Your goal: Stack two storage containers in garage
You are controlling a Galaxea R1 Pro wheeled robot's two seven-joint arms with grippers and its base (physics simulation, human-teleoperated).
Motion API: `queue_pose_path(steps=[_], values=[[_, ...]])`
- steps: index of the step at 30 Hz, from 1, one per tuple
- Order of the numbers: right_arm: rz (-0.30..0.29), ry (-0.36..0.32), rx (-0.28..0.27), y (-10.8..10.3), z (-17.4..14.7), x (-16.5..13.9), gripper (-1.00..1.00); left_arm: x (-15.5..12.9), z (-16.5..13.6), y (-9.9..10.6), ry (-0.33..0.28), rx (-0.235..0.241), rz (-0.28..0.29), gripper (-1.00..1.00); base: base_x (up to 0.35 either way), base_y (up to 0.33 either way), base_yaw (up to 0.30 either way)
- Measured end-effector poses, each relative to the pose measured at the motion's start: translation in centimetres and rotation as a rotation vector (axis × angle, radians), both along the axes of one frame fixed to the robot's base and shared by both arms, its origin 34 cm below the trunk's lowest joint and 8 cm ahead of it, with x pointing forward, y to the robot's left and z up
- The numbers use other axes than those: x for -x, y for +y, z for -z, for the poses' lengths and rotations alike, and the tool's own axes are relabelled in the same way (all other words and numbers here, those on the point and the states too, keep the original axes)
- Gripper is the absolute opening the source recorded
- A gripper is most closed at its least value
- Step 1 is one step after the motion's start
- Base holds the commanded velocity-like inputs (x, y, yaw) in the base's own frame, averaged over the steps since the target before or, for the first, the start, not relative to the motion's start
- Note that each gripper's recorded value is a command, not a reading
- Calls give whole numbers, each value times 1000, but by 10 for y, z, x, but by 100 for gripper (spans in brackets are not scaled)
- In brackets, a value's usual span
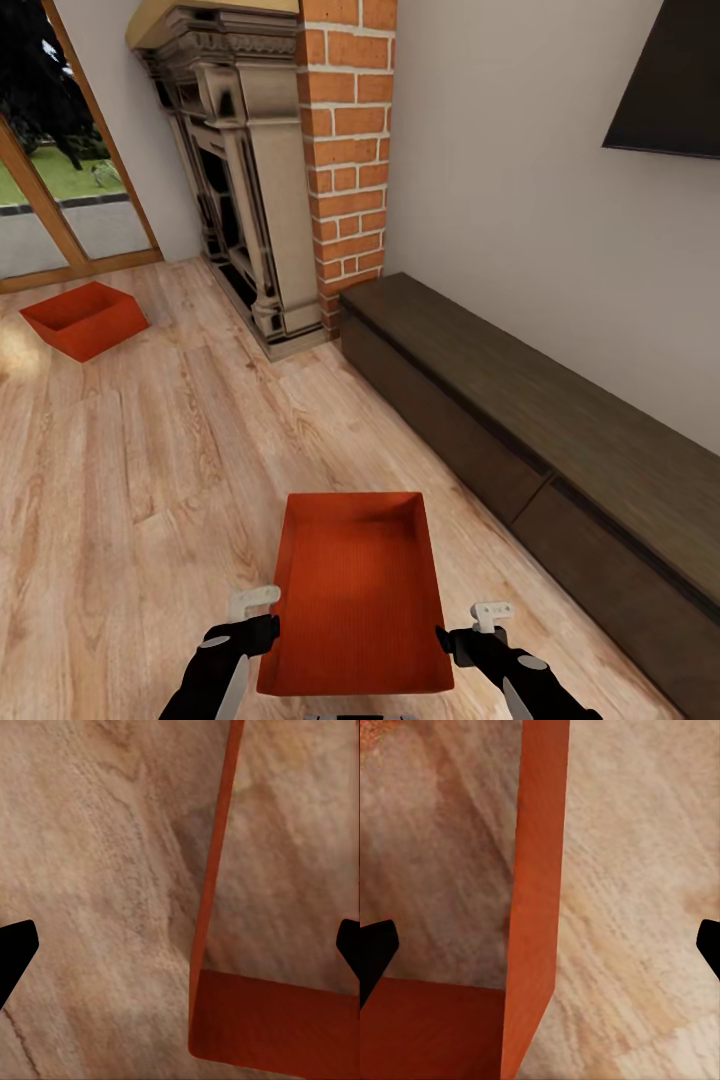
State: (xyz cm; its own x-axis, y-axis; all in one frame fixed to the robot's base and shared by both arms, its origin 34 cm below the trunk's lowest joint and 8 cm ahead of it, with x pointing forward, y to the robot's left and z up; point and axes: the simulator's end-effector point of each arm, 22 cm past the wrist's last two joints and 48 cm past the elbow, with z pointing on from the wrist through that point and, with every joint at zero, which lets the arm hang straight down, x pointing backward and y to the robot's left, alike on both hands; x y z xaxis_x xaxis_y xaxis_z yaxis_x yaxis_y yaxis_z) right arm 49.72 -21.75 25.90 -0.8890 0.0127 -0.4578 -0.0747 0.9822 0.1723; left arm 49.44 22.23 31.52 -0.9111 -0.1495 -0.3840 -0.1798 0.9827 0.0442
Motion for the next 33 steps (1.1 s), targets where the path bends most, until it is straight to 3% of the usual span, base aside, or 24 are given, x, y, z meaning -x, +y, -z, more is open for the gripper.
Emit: queue_pose_path(steps=[5, 15, 33], values=[[0, 0, 0, 0, 0, 0, 100, 3, 2, 0, 9, -2, 3, 100, 0, 0, 0], [0, 0, 0, 0, 0, 0, 100, 2, 2, -20, 4, 0, 80, 100, 0, 0, 0], [-1, -2, 2, 0, 28, 6, 100, 7, 30, -18, 0, -4, 86, 100, 0, 0, 0]])
